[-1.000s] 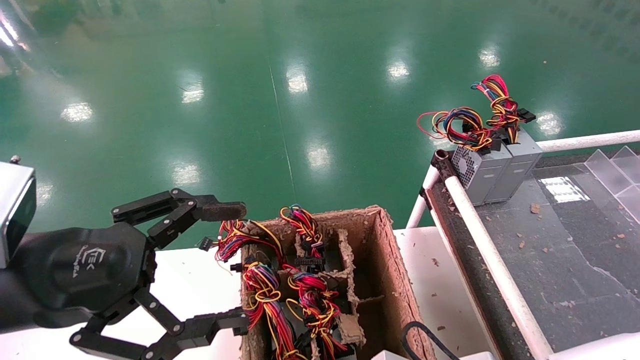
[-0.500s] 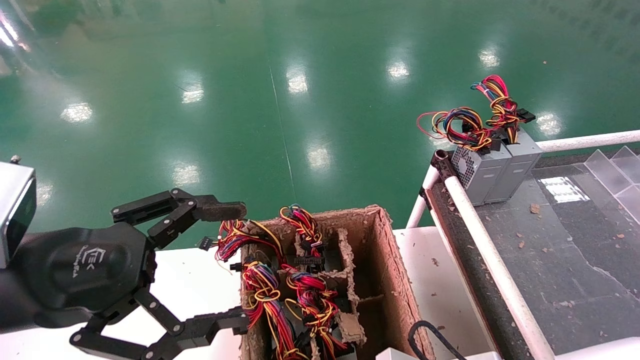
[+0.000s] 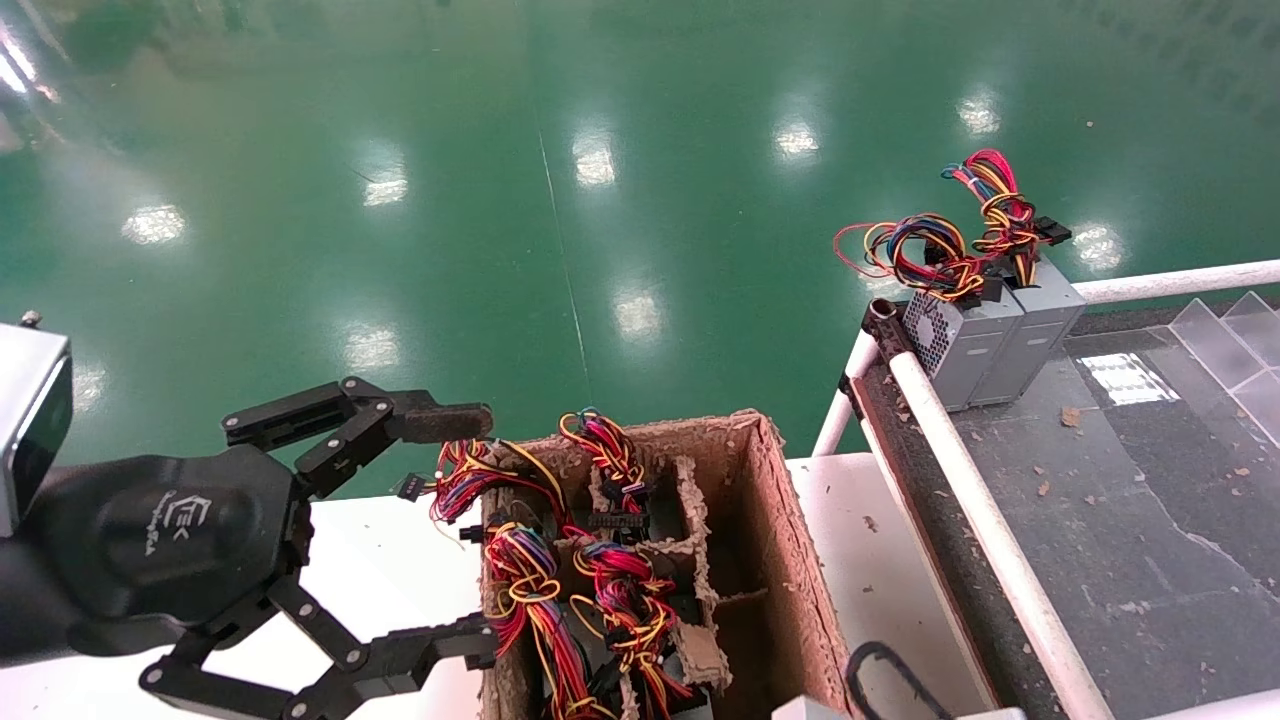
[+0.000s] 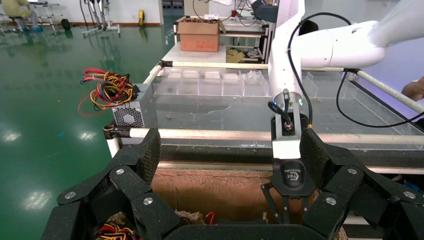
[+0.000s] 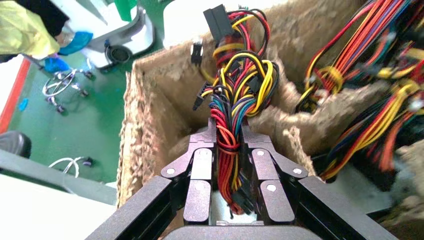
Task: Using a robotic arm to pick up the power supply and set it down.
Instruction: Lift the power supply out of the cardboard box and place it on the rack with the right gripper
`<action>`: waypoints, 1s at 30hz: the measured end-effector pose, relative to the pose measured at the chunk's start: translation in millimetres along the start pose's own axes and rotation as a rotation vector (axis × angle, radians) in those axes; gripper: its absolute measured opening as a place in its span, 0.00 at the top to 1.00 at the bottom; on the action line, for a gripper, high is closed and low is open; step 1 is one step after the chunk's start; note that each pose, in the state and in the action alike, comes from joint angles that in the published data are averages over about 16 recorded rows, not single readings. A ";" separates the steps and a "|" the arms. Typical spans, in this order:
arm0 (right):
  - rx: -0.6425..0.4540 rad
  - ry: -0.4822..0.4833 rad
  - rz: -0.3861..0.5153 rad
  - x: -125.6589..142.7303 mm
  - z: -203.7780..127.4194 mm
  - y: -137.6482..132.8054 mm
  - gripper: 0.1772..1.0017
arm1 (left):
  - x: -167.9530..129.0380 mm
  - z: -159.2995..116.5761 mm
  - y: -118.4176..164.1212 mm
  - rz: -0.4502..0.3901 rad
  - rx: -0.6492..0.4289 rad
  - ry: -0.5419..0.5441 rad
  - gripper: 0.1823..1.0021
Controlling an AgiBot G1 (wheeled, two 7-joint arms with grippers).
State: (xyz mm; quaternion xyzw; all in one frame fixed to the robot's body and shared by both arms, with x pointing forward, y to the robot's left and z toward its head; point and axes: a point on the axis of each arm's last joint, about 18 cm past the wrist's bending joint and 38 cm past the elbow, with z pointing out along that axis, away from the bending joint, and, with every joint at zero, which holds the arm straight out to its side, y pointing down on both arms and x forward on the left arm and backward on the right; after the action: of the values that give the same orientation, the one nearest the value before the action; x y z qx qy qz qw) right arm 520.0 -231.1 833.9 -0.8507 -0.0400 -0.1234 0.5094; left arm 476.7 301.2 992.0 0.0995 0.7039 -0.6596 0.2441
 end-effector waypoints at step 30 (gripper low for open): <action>0.358 0.300 -0.169 6.8 -136.1 -82.1 0.90 | 0.0 0.0 0.0 0.000 0.000 0.000 0.00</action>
State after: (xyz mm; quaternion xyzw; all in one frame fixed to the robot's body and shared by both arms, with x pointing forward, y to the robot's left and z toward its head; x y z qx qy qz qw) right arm 487.6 -311.6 967.3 -0.7126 -0.0564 -0.2813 0.6402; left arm 476.7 301.2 992.0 0.0995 0.7039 -0.6596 0.2441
